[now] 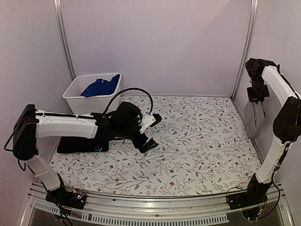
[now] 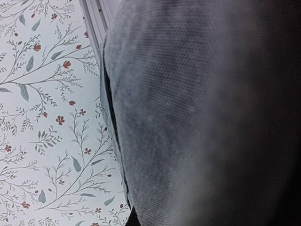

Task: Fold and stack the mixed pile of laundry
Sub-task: Turn over the square-folded T-shirt at the center of the board.

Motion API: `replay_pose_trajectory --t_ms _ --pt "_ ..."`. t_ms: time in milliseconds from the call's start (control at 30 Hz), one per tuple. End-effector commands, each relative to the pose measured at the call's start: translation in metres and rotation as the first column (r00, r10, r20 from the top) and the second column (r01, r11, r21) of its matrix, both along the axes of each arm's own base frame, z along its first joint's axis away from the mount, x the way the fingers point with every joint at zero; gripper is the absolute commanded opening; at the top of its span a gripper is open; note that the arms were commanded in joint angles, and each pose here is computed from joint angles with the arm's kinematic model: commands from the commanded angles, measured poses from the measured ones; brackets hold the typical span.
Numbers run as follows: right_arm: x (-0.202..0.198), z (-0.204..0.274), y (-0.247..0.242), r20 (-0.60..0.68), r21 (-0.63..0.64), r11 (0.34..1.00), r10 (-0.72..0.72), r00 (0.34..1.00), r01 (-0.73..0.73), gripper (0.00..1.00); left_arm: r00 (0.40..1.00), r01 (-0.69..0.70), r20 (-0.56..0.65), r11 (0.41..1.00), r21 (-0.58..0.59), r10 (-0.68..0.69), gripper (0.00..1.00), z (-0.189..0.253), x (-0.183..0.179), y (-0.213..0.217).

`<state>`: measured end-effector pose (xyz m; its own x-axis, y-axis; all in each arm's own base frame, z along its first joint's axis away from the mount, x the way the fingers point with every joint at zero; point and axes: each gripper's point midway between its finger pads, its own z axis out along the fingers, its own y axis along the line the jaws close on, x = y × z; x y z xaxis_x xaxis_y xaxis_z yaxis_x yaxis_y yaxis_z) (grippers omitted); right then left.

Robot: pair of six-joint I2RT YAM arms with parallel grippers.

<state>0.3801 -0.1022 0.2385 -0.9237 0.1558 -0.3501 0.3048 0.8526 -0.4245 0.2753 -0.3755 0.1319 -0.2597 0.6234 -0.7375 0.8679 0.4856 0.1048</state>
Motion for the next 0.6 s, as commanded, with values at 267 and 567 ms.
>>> replay_pose_trajectory --t_ms 267,567 --pt "0.049 -0.065 0.111 -0.178 -0.131 0.956 0.237 0.955 -0.261 0.01 0.997 -0.075 -0.034 0.997 0.026 0.076 1.0 -0.006 0.02 0.042" --pt "0.05 -0.136 0.236 -0.284 0.009 0.87 0.474 0.833 -0.492 0.02 0.98 -0.175 -0.123 0.972 -0.159 0.156 1.0 0.018 0.023 0.08"
